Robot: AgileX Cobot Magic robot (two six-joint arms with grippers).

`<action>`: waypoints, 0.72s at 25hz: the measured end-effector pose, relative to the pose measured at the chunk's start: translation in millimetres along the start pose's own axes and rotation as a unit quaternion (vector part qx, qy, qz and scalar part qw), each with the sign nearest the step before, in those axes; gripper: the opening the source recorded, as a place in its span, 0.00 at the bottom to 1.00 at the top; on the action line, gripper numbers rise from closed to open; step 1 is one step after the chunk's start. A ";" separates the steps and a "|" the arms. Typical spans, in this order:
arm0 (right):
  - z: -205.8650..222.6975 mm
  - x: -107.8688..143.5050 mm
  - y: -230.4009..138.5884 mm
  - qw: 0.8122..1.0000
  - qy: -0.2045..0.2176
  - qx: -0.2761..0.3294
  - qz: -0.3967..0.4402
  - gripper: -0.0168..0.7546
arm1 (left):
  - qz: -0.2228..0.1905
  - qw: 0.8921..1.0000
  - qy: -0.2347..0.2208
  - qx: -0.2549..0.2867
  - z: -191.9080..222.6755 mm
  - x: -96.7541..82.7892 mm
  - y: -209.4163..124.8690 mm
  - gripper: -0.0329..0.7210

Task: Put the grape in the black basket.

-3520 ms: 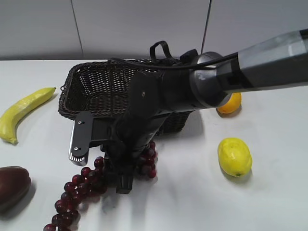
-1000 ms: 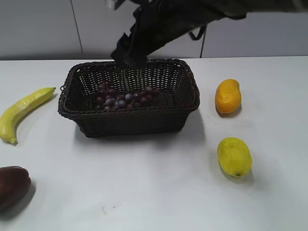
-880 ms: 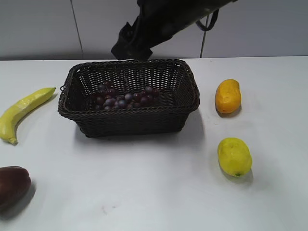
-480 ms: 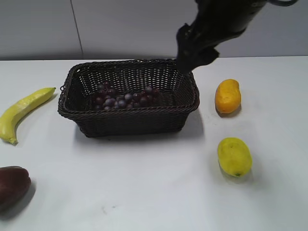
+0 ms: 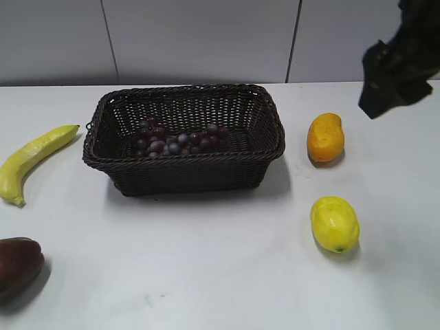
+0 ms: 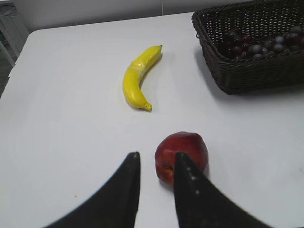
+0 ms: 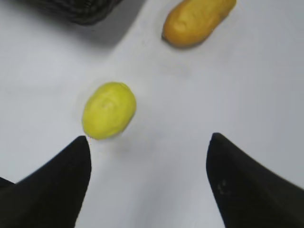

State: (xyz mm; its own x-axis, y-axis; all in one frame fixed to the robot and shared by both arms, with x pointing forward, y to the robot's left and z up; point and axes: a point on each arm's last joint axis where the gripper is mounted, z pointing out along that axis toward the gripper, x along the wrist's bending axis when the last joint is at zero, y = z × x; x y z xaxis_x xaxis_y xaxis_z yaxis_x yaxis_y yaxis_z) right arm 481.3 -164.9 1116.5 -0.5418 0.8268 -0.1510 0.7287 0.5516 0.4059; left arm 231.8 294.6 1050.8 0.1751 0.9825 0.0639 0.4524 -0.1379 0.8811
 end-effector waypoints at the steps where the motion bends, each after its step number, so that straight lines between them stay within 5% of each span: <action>1: -0.3 -1.6 -9.6 1.000 -0.003 0.001 0.007 0.77 | 0.000 1.000 0.000 0.000 0.0 0.0 0.0 0.35; 18: -55.6 8.8 -183.7 0.975 -0.009 -0.187 0.121 0.76 | 0.000 1.000 0.000 0.000 0.0 0.0 0.0 0.35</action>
State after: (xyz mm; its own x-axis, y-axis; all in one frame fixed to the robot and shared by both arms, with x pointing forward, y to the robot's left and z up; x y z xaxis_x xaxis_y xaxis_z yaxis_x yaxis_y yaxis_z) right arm 319.4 -265.1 1090.8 -0.3630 0.9315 -0.0239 0.6285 0.2638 0.7317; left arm 231.8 294.6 1050.8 0.1751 0.9825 0.0639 0.4524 -0.1379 0.8811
